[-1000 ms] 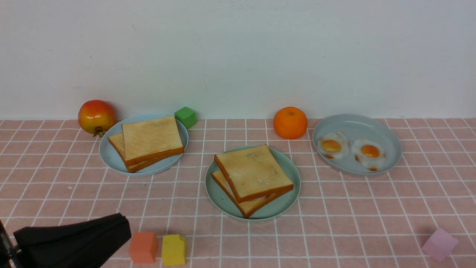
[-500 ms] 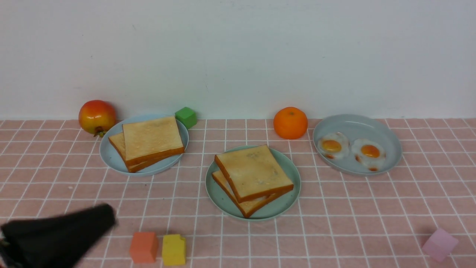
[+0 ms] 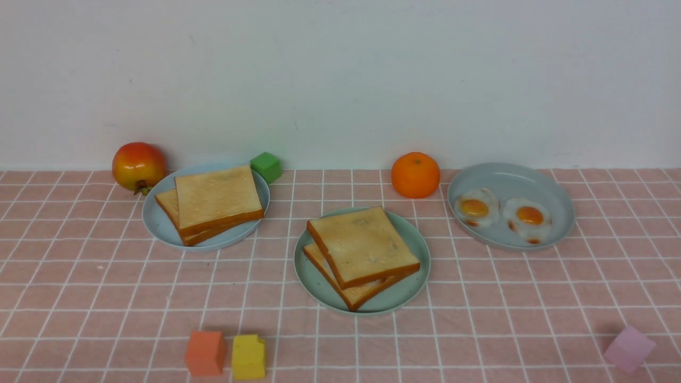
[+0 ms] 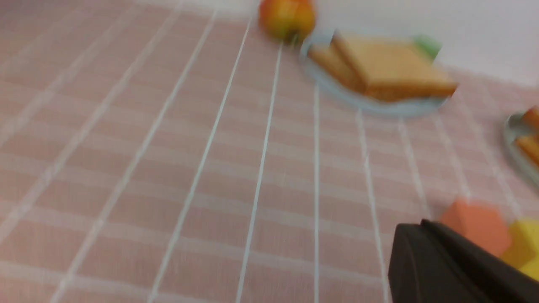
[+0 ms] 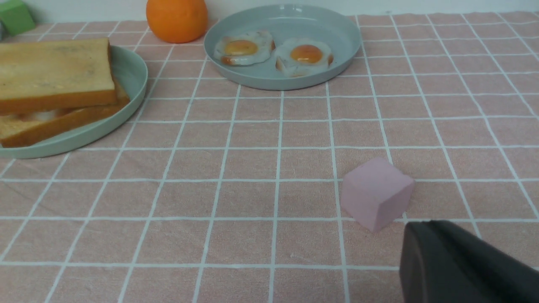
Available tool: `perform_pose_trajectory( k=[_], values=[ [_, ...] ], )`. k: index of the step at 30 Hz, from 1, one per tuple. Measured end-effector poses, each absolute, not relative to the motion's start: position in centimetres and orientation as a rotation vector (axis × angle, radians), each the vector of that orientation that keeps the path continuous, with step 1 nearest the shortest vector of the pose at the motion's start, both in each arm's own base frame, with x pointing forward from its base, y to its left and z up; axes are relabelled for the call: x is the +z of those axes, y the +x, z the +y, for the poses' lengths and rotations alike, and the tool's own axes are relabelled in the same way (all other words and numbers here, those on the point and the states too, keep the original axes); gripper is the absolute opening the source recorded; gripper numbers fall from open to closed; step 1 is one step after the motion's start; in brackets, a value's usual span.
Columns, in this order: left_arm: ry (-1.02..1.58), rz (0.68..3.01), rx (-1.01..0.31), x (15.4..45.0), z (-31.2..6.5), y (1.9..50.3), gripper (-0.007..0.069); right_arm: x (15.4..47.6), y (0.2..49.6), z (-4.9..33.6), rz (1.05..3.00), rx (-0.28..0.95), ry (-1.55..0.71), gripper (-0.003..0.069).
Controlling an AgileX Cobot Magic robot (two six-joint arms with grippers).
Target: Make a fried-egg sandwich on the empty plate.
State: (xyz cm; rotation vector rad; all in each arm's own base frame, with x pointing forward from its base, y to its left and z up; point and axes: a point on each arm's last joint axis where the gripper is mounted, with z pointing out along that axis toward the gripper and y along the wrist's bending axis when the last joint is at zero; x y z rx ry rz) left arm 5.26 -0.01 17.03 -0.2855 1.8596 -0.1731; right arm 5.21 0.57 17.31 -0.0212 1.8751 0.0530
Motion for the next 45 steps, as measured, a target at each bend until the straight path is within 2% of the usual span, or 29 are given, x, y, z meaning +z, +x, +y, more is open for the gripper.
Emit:
perform_pose_trajectory(
  k=[45],
  values=[
    [-0.306, 1.870, -0.188, 16.86, -0.03, 5.24, -0.0013, 17.31, 5.21, 0.57, 1.875, 0.053, -0.022, 0.0073]
  ],
)
